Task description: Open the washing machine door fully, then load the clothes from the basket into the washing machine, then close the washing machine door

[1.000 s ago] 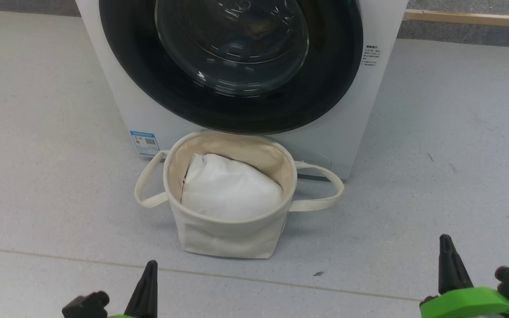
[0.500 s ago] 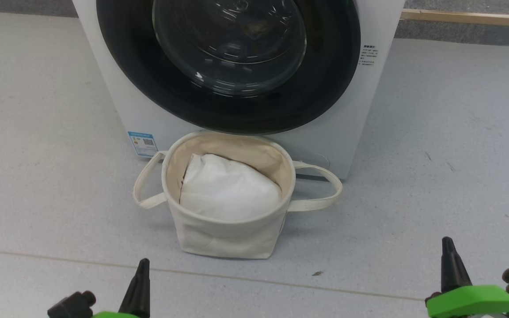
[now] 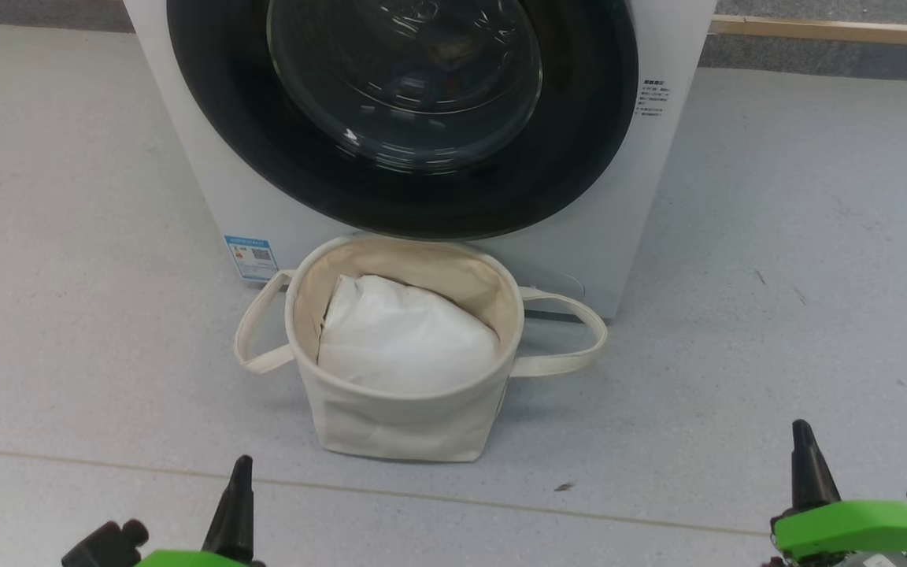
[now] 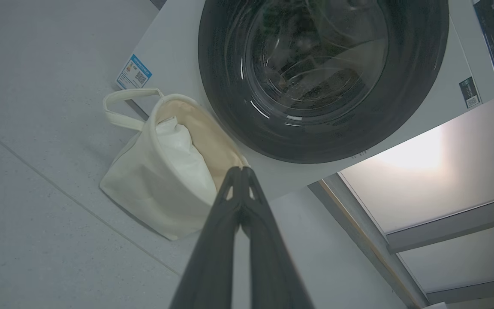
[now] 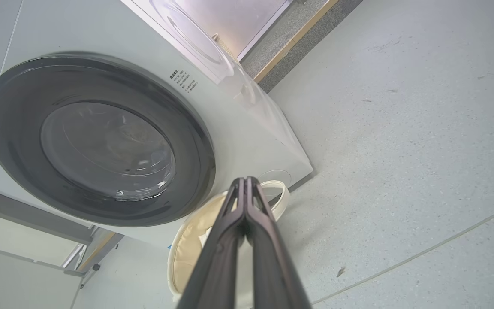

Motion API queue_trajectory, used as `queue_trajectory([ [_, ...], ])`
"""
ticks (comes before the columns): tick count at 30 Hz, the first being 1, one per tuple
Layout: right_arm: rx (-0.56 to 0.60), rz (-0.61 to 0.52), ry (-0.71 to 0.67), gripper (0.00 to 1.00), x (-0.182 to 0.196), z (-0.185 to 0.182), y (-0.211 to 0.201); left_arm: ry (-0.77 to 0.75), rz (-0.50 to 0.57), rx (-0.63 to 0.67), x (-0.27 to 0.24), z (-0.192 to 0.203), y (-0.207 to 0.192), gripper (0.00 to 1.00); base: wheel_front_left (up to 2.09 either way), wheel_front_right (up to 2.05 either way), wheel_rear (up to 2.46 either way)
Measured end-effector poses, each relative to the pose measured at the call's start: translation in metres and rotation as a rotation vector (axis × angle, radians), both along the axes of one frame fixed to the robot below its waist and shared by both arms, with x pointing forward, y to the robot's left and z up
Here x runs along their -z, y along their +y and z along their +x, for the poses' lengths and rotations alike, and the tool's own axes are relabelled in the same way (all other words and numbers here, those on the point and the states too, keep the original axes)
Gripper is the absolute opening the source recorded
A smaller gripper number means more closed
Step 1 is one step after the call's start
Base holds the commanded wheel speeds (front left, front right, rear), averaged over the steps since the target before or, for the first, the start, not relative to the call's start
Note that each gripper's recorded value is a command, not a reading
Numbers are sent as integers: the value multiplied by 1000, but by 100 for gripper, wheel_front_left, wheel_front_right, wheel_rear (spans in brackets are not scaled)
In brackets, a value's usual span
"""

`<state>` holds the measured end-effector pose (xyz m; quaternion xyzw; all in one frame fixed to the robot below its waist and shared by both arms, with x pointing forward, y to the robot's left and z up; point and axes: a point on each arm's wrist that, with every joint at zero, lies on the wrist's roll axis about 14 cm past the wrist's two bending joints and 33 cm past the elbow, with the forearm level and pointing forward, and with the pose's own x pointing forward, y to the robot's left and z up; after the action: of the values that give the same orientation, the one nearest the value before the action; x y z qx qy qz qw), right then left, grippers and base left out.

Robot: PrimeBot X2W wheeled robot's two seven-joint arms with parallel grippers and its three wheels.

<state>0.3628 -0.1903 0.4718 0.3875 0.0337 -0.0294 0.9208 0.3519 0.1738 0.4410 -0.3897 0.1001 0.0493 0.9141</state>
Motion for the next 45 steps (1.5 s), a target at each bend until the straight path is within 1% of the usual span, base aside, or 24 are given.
queue_trajectory([
  [25, 38, 290, 21, 0, 3, 2, -6, -9, -285, -43, -7, 7, 3, 0, 0, 0, 0],
  [34, 49, 407, 9, 0, 0, 6, -8, -36, -401, -57, -15, 13, 6, 0, 0, 0, 0],
  [45, 61, 524, 10, 0, 1, 5, -11, -52, -512, -70, -19, 15, 7, 0, 0, 0, 0],
])
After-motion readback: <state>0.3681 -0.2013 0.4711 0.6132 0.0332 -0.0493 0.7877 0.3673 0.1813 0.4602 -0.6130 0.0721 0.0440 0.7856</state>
